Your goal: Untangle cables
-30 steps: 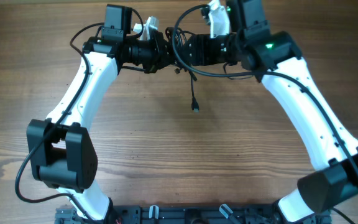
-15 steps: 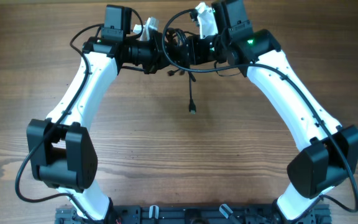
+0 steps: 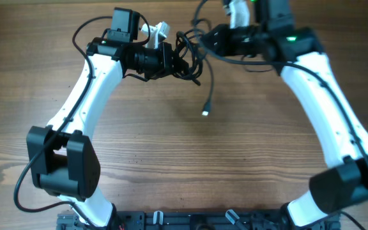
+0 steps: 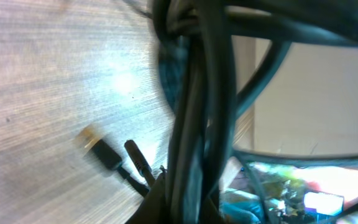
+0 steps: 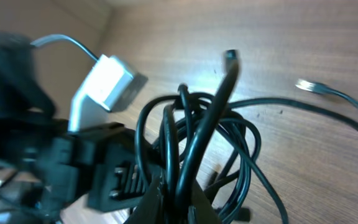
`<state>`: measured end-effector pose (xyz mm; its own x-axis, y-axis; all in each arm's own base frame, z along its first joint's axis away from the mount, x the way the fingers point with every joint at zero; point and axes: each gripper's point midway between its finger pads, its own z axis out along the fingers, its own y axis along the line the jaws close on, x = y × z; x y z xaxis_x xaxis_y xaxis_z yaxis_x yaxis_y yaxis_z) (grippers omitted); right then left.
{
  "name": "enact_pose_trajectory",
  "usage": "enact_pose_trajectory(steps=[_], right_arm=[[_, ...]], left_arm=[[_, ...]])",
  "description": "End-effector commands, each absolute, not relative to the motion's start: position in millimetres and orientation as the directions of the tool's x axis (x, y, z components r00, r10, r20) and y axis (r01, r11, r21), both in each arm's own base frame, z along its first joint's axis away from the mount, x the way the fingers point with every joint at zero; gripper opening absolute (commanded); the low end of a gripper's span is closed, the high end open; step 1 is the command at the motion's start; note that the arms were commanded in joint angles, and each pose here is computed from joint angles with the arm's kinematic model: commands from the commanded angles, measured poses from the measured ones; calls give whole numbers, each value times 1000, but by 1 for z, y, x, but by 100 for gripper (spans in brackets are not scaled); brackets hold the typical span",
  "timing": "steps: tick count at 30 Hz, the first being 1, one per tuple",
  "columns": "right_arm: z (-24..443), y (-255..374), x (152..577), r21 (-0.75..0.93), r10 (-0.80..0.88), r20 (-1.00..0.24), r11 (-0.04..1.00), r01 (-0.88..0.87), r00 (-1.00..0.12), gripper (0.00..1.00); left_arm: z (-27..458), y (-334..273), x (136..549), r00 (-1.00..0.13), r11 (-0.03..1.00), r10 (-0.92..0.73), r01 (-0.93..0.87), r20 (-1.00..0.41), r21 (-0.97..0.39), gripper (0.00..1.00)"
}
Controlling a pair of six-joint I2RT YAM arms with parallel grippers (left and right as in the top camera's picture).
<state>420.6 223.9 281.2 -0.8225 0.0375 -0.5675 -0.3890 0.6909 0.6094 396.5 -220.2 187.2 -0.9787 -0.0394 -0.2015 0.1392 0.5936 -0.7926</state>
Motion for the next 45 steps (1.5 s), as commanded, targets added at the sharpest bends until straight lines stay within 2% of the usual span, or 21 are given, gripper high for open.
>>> enact_pose_trajectory(steps=[1,6,10,12,15,16,17,19,21,24,29,31,35,45], right_arm=[[360,185,411,659,151,-644,608,-443,-750,4],[364,156,417,698,207,-616,591,-404,-760,4],[346,136,430,627,231,-632,713,-314,-739,4],[339,138,429,601,208,-635,738,-307,-744,6],[336,160,418,567,122,-656,731,-379,-745,42],[335,171,413,552,84,-665,724,-414,-742,50],[334,181,409,540,54,-674,717,-441,-737,51],[334,211,395,499,-34,-702,690,-525,-712,52],[325,233,387,463,-85,-702,701,-543,-707,52],[307,256,380,455,-130,-673,704,-546,-728,48],[262,269,394,529,-60,-538,753,-391,-841,31],[248,274,396,541,-75,-507,748,-385,-859,30],[228,278,402,542,-86,-475,756,-368,-876,29],[204,279,414,529,-84,-457,775,-346,-886,36]], left_arm=[[168,-196,408,-942,710,27,253,-333,-657,4],[161,-187,413,-924,753,63,291,-376,-590,4],[160,-187,410,-929,755,66,285,-365,-591,4],[159,-187,408,-936,757,57,268,-348,-596,4],[159,-187,410,-965,756,-67,116,-253,-645,4],[160,-187,411,-971,742,-155,8,-182,-670,4],[160,-187,411,-969,728,-210,-65,-132,-682,4],[160,-187,411,-938,674,-346,-251,3,-695,4],[160,-188,410,-918,644,-393,-319,57,-696,4],[163,-192,408,-923,630,-377,-312,71,-711,4],[170,-200,403,-938,600,-335,-288,93,-746,4],[179,-208,402,-963,577,-265,-204,55,-791,4],[190,-216,402,-973,534,-226,-157,39,-831,4],[211,-229,391,-995,437,-105,-47,1,-898,4]])
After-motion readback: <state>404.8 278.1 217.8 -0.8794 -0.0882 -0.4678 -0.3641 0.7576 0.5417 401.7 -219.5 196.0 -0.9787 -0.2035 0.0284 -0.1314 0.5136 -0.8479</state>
